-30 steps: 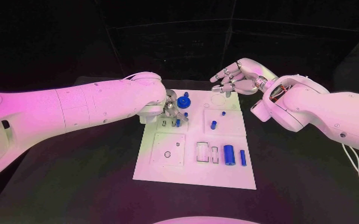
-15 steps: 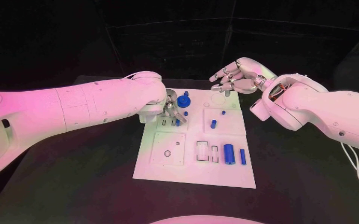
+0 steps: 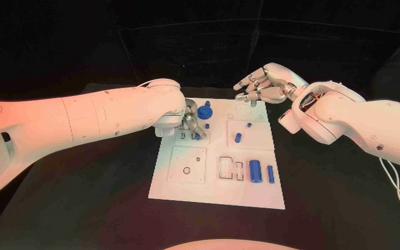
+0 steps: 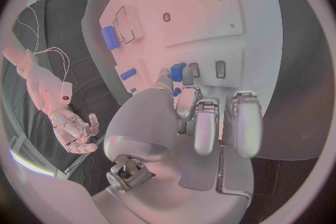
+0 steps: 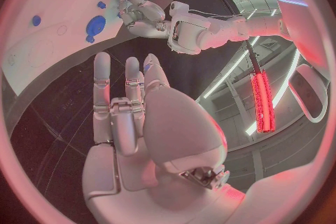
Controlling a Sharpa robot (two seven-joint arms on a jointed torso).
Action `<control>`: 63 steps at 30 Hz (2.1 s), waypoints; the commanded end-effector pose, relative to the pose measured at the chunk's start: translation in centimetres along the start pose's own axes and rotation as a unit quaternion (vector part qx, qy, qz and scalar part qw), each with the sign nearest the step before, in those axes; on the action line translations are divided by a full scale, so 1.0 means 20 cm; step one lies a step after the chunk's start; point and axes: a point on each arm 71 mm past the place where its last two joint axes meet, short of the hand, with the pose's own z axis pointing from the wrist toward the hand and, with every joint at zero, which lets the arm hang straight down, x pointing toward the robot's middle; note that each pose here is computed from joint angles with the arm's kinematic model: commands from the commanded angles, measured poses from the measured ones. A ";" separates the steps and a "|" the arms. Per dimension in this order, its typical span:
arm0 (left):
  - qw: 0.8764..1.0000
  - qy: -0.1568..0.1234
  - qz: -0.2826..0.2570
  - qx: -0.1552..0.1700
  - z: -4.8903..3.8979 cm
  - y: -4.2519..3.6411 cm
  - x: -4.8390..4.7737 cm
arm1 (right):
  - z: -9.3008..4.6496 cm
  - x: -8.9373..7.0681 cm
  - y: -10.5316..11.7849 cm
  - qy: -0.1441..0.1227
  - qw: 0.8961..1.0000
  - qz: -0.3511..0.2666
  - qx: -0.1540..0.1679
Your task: Assemble the parts on the task board
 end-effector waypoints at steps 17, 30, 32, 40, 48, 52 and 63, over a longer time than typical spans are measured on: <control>0.997 -0.036 -0.059 0.022 -0.041 0.105 -0.032 | 0.01 -0.01 -0.01 0.000 1.000 -0.003 0.002; 0.991 -0.115 -0.068 0.020 -0.111 0.218 -0.109 | 0.01 -0.03 -0.03 -0.004 1.000 -0.005 0.006; 0.990 -0.122 -0.069 0.019 -0.113 0.230 -0.117 | 0.01 -0.03 -0.03 -0.004 1.000 -0.005 0.006; 0.989 -0.130 -0.069 0.024 -0.101 0.215 -0.111 | 0.01 -0.03 -0.03 -0.004 1.000 -0.005 0.006; 0.984 -0.148 -0.085 0.040 -0.090 0.182 -0.060 | 0.02 -0.02 -0.03 -0.003 1.000 -0.005 0.006; 0.985 -0.145 -0.087 0.043 -0.092 0.174 -0.031 | 0.03 -0.02 -0.03 -0.003 1.000 -0.006 0.007; 0.988 -0.130 -0.073 0.034 -0.074 0.177 0.032 | 0.04 -0.02 -0.03 -0.002 1.000 -0.005 0.006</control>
